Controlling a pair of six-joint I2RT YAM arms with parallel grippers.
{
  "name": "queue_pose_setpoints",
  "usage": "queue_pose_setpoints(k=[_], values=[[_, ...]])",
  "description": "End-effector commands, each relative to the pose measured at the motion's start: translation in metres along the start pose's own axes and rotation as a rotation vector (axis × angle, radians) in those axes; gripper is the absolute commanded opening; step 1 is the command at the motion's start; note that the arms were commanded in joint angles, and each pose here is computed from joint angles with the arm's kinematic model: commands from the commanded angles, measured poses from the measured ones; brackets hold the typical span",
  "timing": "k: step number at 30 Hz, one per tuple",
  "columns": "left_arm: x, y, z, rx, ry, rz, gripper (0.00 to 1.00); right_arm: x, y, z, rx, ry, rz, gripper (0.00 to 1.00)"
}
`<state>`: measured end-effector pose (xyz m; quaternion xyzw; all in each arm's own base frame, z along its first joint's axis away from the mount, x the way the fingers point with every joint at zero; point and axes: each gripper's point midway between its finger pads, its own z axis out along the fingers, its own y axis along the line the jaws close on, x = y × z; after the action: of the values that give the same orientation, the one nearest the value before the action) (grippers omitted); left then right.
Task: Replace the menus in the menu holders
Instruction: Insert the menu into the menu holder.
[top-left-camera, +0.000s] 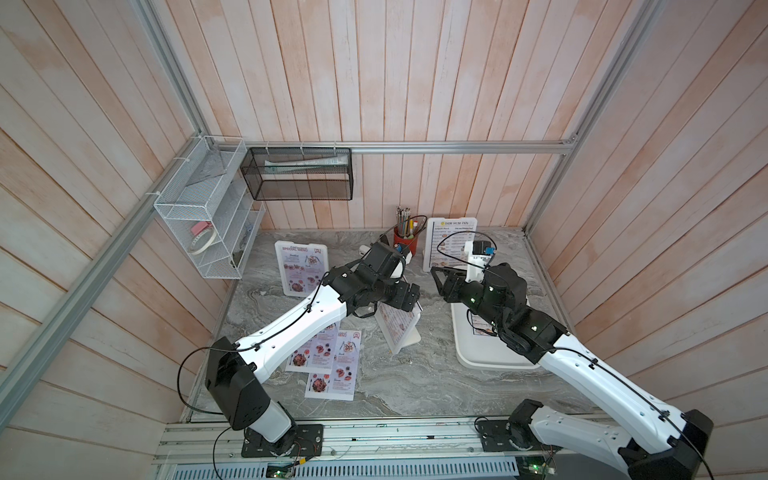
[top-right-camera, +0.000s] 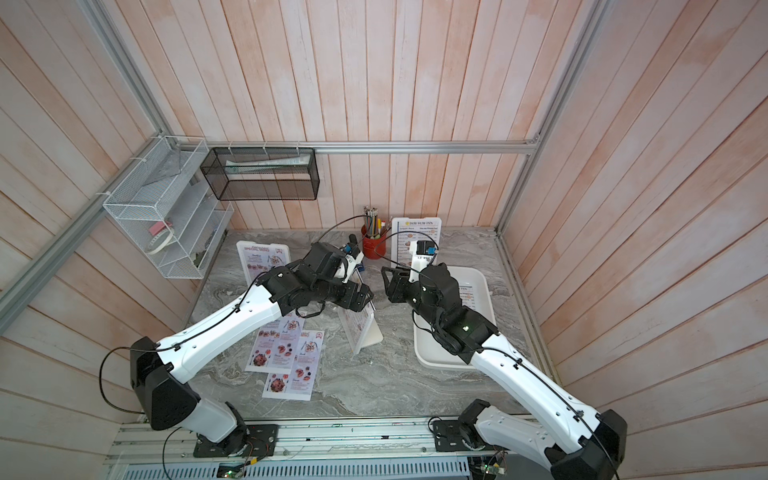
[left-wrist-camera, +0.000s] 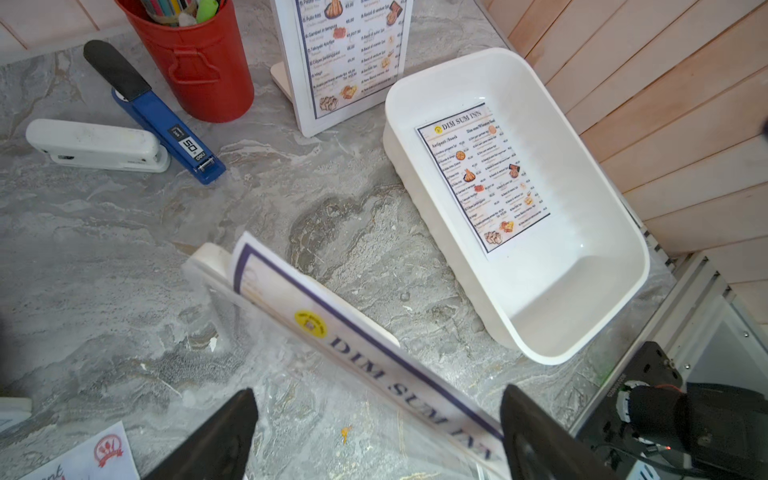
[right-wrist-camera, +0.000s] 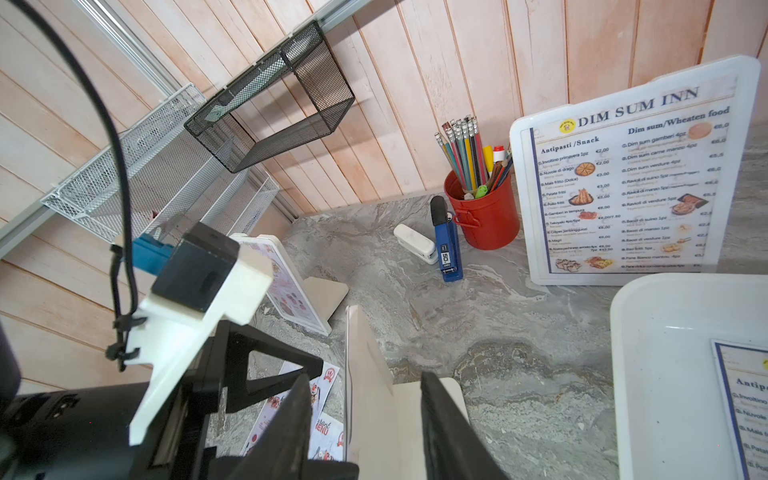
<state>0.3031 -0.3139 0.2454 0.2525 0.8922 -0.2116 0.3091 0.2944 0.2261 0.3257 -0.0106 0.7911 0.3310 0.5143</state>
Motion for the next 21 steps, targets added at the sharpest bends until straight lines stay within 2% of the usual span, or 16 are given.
queue_pose_setpoints(k=[1, 6, 10, 14, 21], values=[[-0.011, 0.001, -0.028, -0.012, -0.067, -0.005, 0.96, 0.000, 0.001, 0.007, 0.006, 0.025, -0.003, 0.44], [-0.020, 0.006, -0.040, -0.022, -0.120, -0.030, 0.98, 0.012, 0.002, 0.027, 0.023, 0.095, 0.001, 0.41], [-0.027, 0.010, -0.028, 0.001, -0.142, -0.038, 1.00, 0.013, -0.002, 0.032, 0.040, 0.088, 0.017, 0.41], [-0.039, 0.021, -0.011, -0.019, -0.166, -0.067, 1.00, 0.010, -0.022, 0.026, 0.127, 0.036, 0.072, 0.41], [-0.036, 0.037, 0.009, -0.064, -0.160, -0.086, 1.00, 0.018, -0.044, 0.014, 0.191, 0.025, 0.119, 0.41]])
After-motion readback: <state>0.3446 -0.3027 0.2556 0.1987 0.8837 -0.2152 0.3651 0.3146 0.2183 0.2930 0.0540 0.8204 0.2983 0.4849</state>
